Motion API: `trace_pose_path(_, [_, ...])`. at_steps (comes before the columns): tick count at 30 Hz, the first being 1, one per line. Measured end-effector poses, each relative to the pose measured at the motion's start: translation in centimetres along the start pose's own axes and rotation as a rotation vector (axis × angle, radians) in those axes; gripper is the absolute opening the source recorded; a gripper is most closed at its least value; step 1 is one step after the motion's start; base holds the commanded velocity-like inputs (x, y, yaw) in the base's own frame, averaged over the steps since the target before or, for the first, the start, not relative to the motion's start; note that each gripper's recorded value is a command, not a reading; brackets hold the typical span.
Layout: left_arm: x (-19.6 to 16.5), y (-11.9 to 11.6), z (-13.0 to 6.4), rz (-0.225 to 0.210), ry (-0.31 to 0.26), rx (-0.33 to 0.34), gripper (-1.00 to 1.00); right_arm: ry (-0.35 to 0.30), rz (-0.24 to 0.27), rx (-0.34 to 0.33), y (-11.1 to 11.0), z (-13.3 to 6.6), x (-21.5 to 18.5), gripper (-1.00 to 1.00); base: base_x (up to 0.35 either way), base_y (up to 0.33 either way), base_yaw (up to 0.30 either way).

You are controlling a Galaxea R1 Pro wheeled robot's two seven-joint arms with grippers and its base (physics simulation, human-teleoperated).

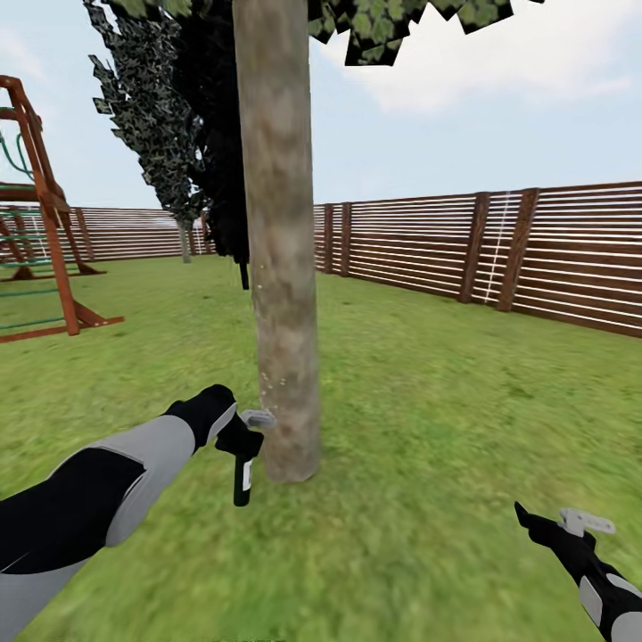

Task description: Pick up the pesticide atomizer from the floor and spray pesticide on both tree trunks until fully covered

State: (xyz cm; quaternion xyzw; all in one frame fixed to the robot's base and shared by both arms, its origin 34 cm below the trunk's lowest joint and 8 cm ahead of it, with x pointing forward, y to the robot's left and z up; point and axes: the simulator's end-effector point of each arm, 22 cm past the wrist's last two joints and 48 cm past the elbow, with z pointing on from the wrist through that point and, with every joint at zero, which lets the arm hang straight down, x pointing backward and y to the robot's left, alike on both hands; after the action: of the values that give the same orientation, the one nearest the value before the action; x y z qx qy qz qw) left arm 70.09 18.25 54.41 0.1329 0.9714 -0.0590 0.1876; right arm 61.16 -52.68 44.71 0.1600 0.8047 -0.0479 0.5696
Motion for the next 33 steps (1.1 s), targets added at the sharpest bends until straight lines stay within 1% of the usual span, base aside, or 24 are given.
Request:
trace_pose_path(6, [0.0,0.1,0.0,-0.001,0.0,-0.001,-1.0,0.0,0.0,0.0,0.0,0.0,0.0,1.0,0.0,-0.2,0.03])
trace_pose_path(17, [0.2,0.0,0.2,-0.001,0.002,0.0,-1.0,-0.003,-0.002,-0.002,0.1,0.0,0.0,1.0,0.0,-0.009,0.001])
trace_pose_path(19, [-0.1,-0.1,0.1,-0.001,-0.007,0.005,-1.0,-0.003,-0.002,-0.002,0.1,0.0,0.0,1.0,0.0,0.0,0.0])
trace_pose_path(21, [-1.7,-0.6,-0.9,0.01,-0.044,0.01,-1.0,-0.003,-0.002,-0.001,0.1,0.0,0.0,1.0,0.0,0.0,0.0])
trace_pose_path(23, [-3.7,-1.5,-3.0,0.02,-0.066,0.014,-1.0,-0.003,-0.001,-0.001,0.1,0.0,0.0,1.0,0.0,0.0,0.0])
trace_pose_path(24, [-4.4,-1.7,-3.7,0.027,-0.082,0.014,-1.0,-0.002,-0.001,-0.001,0.1,0.0,0.0,1.0,0.0,0.0,0.0])
trace_pose_path(25, [-6.1,-2.1,-5.1,0.045,-0.121,0.01,-1.0,-0.003,-0.002,0.0,0.1,0.0,0.0,1.0,0.0,0.0,0.0])
trace_pose_path(30, [-7.9,-2.6,-6.7,0.059,-0.17,0.013,-1.0,-0.003,-0.002,0.0,0.1,0.0,0.0,1.0,0.0,0.0,0.0])
trace_pose_path(33, [-8.7,-2.5,-7.6,0.063,-0.187,0.009,-1.0,-0.002,-0.002,0.0,0.1,0.0,0.0,1.0,0.0,0.0,0.0])
